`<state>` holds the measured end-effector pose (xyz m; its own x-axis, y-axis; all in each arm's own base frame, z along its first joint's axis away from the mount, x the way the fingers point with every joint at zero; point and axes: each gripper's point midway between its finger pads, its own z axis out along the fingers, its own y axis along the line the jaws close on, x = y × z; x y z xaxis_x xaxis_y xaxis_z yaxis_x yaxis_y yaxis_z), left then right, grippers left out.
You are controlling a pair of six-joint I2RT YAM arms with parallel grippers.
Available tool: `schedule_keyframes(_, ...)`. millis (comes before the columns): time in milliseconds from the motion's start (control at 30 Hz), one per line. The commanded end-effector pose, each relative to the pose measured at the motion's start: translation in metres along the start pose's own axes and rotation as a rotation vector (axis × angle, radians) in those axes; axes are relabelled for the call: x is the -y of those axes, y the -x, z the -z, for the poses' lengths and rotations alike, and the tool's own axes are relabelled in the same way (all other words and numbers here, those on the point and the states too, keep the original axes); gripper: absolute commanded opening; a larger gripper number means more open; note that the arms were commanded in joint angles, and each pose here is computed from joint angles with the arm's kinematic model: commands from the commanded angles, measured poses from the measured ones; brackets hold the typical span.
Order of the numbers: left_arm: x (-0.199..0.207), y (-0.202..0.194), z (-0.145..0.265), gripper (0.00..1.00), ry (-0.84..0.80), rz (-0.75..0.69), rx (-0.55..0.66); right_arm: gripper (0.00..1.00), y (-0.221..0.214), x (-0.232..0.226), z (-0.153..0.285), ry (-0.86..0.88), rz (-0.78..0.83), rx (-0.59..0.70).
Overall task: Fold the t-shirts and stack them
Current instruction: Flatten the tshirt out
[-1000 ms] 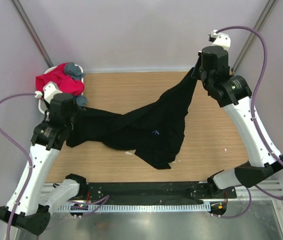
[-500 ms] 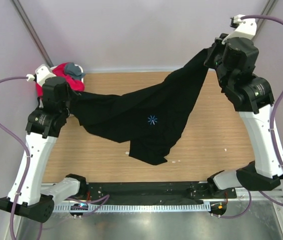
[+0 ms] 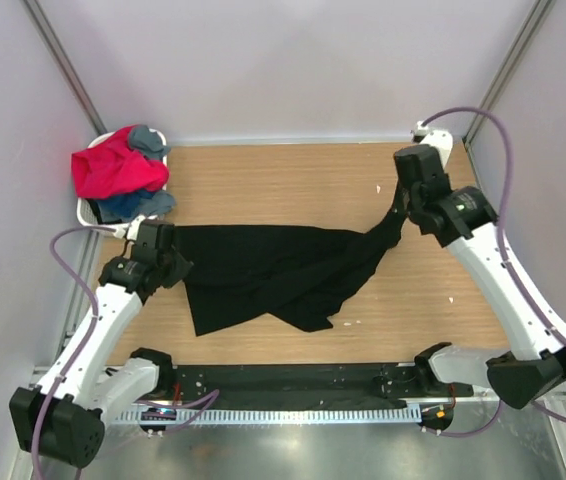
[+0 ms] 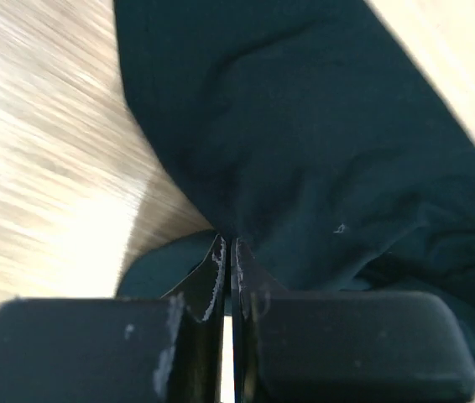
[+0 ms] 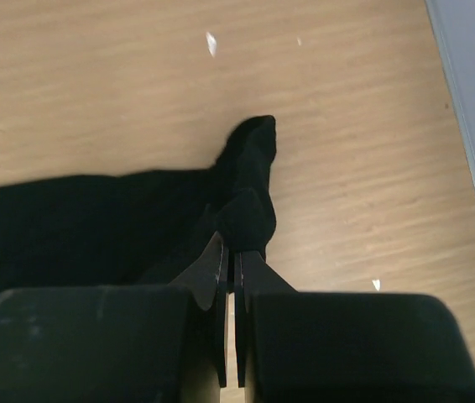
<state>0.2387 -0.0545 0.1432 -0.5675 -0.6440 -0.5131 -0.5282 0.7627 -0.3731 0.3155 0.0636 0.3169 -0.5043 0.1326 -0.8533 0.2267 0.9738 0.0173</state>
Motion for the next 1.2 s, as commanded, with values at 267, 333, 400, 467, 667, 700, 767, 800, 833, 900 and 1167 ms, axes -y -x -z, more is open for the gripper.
schedule_keyframes(267,0.003,-0.009,-0.054,0.49,0.083,-0.097,-0.071,0.01,-0.039,-0.029,-0.091,-0.042,0.038,-0.101)
schedule_keyframes(333,-0.009,-0.012,-0.039,0.71,0.097,-0.088,-0.071,0.01,-0.039,-0.032,-0.095,-0.038,0.048,-0.109)
schedule_keyframes(400,-0.02,-0.015,-0.02,0.84,0.096,-0.058,-0.054,0.01,-0.043,-0.035,-0.1,-0.035,0.057,-0.116)
schedule_keyframes(467,-0.036,-0.033,-0.005,0.86,0.109,-0.046,-0.108,0.01,-0.049,-0.035,-0.104,-0.037,0.061,-0.129)
schedule_keyframes(667,-0.052,-0.087,-0.001,0.75,0.012,0.163,-0.19,0.01,-0.071,-0.044,-0.112,0.009,0.071,-0.196)
schedule_keyframes(700,-0.057,-0.092,-0.005,0.73,0.029,0.183,-0.193,0.01,-0.073,-0.047,-0.111,0.029,0.068,-0.207)
schedule_keyframes(767,-0.076,-0.106,-0.012,0.69,0.105,0.225,-0.214,0.01,-0.077,-0.047,-0.108,0.039,0.072,-0.216)
schedule_keyframes(800,-0.078,-0.108,-0.015,0.68,0.107,0.234,-0.215,0.01,-0.078,-0.047,-0.109,0.04,0.071,-0.219)
schedule_keyframes(833,-0.083,-0.113,-0.018,0.68,0.116,0.234,-0.222,0.01,-0.079,-0.046,-0.108,0.038,0.077,-0.218)
schedule_keyframes(900,-0.09,-0.121,-0.023,0.65,0.13,0.249,-0.23,0.01,-0.081,-0.043,-0.108,0.031,0.088,-0.224)
schedule_keyframes(1167,-0.092,-0.122,-0.029,0.52,0.148,0.237,-0.228,0.01,-0.085,-0.037,-0.106,0.001,0.09,-0.232)
